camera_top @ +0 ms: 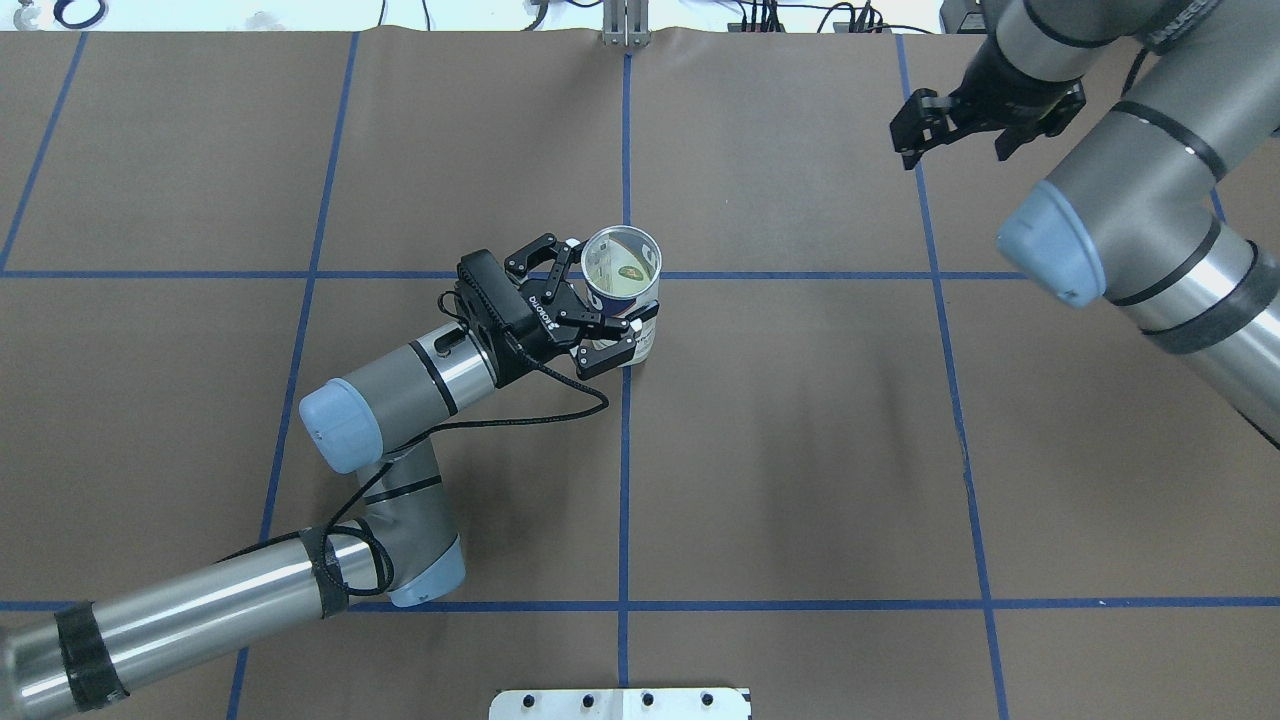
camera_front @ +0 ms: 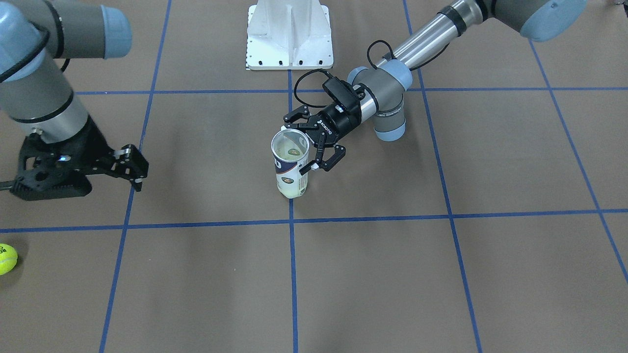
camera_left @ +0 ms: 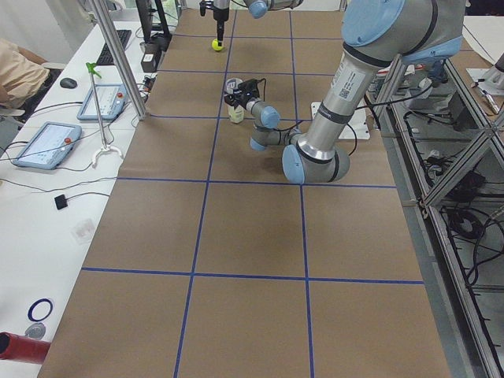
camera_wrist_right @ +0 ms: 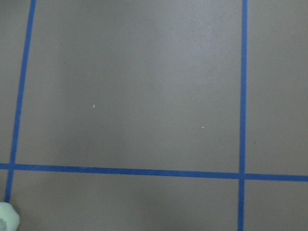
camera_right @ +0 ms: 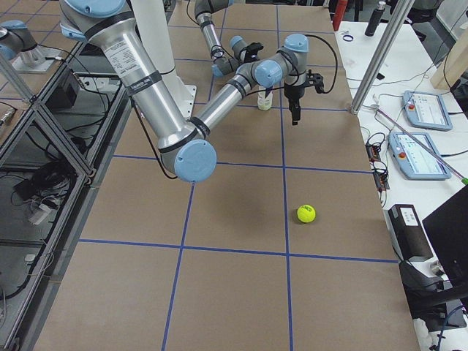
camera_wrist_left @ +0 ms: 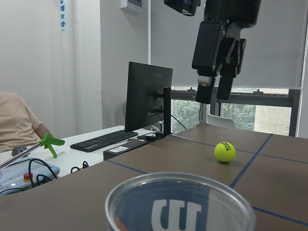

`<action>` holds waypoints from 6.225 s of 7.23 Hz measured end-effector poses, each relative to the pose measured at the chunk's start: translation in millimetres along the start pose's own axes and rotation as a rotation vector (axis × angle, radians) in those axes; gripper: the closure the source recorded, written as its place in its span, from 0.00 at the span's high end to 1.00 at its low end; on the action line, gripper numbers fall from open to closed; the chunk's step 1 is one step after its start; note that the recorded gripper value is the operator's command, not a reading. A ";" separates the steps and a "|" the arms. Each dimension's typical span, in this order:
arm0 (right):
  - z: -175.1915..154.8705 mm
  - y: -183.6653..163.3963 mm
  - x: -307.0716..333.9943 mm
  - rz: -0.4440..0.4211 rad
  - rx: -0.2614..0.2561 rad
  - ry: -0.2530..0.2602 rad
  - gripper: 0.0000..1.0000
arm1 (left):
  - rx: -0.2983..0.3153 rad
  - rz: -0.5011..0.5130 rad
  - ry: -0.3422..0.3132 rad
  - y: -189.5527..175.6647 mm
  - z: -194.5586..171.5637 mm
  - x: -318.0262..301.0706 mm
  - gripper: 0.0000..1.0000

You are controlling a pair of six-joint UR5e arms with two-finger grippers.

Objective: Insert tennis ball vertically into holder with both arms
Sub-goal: 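Move the right gripper to the second tennis ball and grasp it, then carry the second ball with the right gripper over the can, then drop the second ball into the can with the right gripper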

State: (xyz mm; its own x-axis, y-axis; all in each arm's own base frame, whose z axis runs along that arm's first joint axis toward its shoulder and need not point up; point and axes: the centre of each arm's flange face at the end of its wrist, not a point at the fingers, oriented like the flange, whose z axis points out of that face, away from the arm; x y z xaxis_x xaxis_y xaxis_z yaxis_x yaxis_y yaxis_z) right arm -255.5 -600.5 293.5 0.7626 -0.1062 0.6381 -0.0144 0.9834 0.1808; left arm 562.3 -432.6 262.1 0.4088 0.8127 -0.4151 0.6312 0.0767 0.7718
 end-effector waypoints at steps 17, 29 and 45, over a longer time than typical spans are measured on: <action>218.7 -10.1 254.4 -0.339 -0.126 0.168 0.00 | -0.001 -0.003 0.004 0.7 -0.2 3.4 0.99; -17.5 31.2 -162.5 0.312 -0.021 -0.208 0.00 | -0.011 -0.002 0.002 3.5 0.5 5.5 0.99; -72.2 71.9 -329.3 0.299 0.008 -0.113 0.99 | -0.019 -0.002 0.002 5.2 1.6 7.6 0.99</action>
State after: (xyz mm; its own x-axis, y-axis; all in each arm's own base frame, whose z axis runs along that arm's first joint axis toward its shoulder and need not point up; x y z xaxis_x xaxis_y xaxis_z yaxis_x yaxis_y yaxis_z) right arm -460.9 -484.2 42.3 0.6469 0.1715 0.7430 -0.2327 0.9723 -0.0218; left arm 569.8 -426.9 262.2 0.4062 0.8139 -0.4154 0.6193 0.0890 0.7801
